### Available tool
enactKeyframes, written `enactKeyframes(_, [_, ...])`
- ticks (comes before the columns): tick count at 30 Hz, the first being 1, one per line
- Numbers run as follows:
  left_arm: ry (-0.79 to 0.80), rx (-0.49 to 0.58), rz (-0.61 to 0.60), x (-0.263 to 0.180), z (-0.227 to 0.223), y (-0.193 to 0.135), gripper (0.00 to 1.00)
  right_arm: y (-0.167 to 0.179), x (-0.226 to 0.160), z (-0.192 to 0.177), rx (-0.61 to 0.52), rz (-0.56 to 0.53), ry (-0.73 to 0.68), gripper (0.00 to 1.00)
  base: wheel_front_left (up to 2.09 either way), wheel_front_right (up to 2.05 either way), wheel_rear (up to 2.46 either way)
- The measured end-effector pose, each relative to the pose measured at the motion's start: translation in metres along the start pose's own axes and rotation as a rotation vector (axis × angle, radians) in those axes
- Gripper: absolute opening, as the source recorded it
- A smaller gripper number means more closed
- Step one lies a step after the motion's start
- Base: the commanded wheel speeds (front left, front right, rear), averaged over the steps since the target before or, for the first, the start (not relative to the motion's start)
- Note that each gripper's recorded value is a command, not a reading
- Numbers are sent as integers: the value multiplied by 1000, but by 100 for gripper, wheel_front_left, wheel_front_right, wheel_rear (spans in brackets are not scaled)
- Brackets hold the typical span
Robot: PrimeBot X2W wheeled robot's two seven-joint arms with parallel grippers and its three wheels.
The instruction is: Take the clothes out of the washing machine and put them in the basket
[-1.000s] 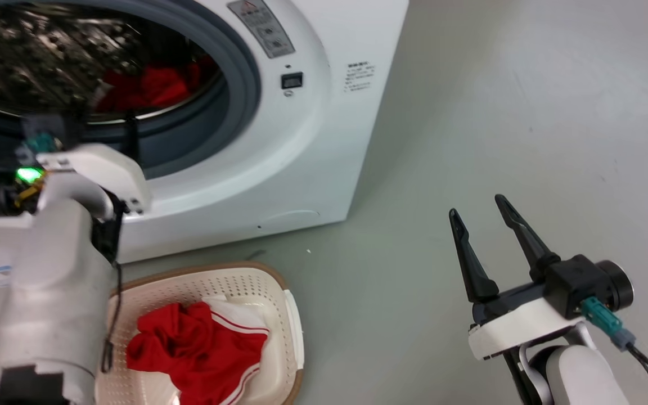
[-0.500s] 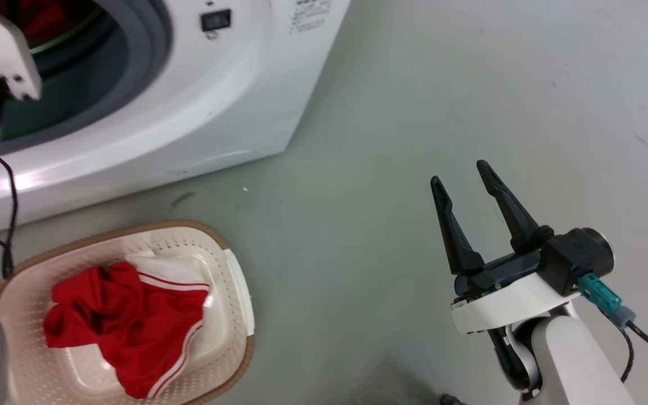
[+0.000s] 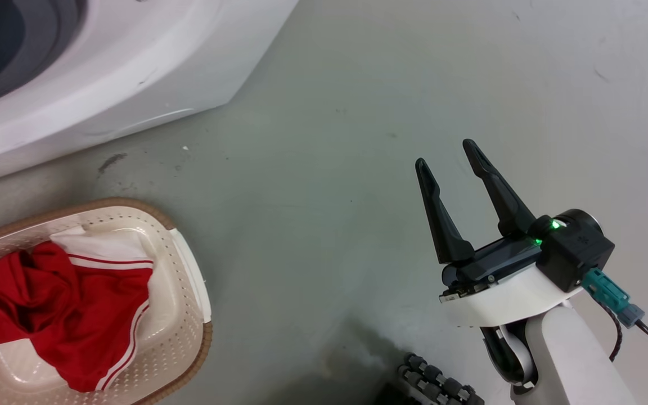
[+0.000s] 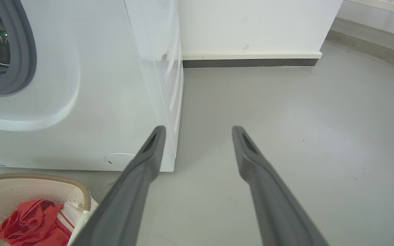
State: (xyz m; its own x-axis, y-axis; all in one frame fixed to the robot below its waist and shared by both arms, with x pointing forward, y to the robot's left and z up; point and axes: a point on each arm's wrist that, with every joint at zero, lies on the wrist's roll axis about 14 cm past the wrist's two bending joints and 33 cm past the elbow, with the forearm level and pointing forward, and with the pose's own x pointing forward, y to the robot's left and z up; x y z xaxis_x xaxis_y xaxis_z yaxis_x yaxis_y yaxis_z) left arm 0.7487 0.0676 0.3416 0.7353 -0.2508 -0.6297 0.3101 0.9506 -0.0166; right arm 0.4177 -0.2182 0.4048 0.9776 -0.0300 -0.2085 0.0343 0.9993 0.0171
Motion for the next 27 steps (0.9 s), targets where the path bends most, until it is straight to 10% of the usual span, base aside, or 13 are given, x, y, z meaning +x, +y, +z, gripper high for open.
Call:
enactKeyframes(11, [272,-18,-23,11,-42,-1,98,1,1,-14,18,-2,40,100,0,0,0])
enactKeyframes(13, [268,-20,-23,12,-42,1,0,1,2,-14,20,0,38,100,0,0,0])
enactKeyframes(27, [10,18,48,-4,0,12,0,2,4,-3,8,9,5,100,0,0,0])
